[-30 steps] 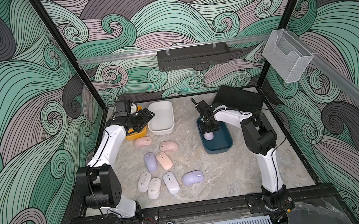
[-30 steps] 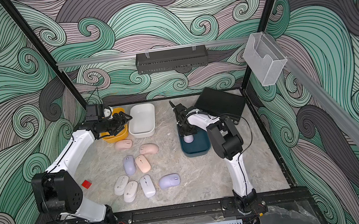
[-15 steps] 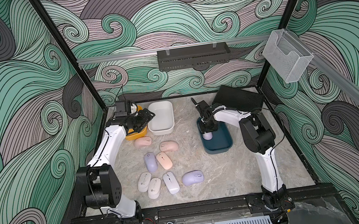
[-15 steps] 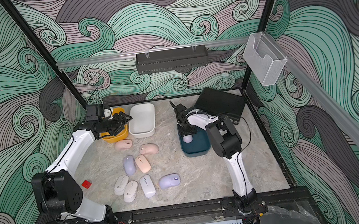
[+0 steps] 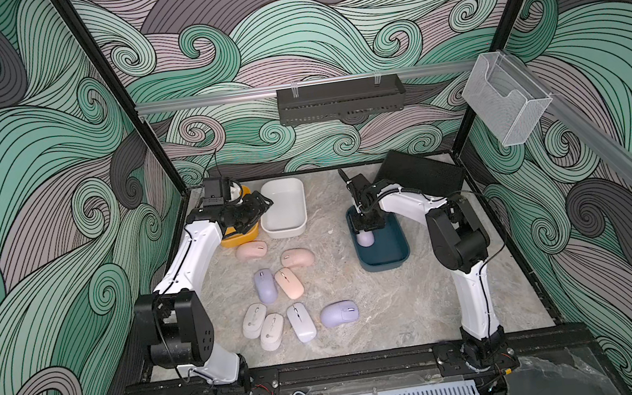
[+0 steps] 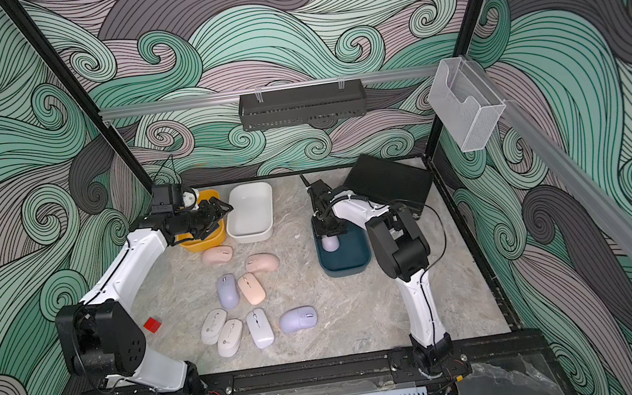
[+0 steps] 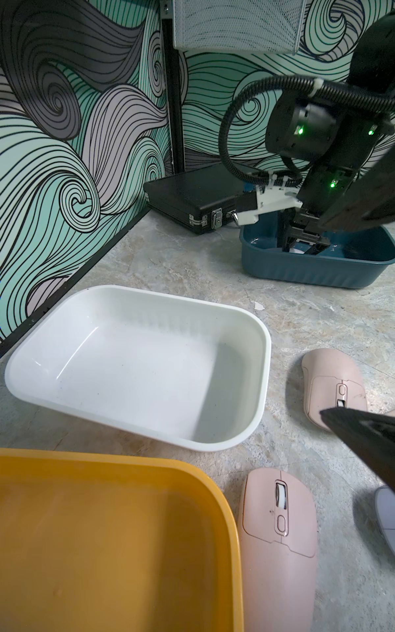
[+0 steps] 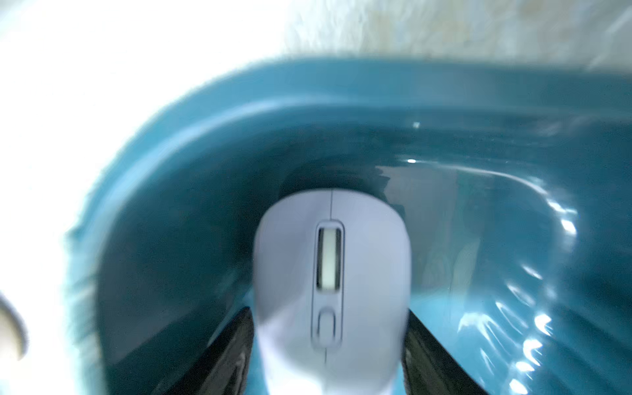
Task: Place the mice by color into the storage box
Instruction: Place the mouse in the storage box.
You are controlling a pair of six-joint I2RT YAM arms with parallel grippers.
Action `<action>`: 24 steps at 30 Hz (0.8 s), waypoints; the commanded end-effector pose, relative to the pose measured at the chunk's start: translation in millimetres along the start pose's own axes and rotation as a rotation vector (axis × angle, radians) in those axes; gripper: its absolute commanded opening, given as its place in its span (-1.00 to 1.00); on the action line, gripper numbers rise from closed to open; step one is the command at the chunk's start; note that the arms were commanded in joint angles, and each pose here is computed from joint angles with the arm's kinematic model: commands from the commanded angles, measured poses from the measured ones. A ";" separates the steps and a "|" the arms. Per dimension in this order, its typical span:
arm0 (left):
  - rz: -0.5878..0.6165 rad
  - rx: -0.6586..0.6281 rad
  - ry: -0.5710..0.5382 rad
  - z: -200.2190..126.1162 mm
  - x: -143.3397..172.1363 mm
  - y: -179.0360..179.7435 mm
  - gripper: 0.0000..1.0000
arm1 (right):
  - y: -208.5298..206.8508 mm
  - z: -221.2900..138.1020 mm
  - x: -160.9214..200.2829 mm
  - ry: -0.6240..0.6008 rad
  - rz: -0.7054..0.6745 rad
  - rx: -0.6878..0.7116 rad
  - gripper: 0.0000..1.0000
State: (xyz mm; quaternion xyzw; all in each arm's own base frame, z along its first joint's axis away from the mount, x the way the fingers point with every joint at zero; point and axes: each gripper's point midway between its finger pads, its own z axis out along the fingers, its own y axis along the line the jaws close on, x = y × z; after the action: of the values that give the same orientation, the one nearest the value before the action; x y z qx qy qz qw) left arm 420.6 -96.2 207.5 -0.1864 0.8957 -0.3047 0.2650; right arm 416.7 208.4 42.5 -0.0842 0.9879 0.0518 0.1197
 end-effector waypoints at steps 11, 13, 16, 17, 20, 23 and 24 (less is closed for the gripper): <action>0.022 0.016 0.003 -2.0 -3.1 -8.9 0.59 | -35.0 -36.1 55.7 0.049 0.002 0.073 -0.20; 0.019 0.018 0.008 0.3 -2.3 -8.8 0.59 | -35.4 -32.2 61.5 0.069 -0.007 0.069 -0.26; 0.018 0.018 0.016 2.3 -0.6 -8.6 0.59 | -34.7 -24.3 63.2 0.088 -0.012 0.064 -0.26; 0.018 0.017 0.017 3.0 -0.2 -8.7 0.59 | -34.3 -20.8 63.2 0.096 -0.015 0.066 -0.25; 0.023 0.011 0.017 3.3 1.0 -9.0 0.59 | -35.0 -11.4 60.0 0.108 -0.017 0.077 -0.15; 0.031 0.010 0.023 4.9 3.5 -11.0 0.59 | -32.6 -5.2 56.7 0.119 -0.015 0.071 -0.12; 0.035 0.008 0.028 5.7 4.9 -11.1 0.59 | -33.1 -3.9 55.7 0.121 -0.014 0.077 -0.11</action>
State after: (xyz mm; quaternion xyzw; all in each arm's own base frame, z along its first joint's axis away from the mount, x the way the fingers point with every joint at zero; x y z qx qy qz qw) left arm 419.1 -103.7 201.6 -0.1809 0.8995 -0.3062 0.2538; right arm 364.3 167.4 30.3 -0.0874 0.9939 0.0139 0.0659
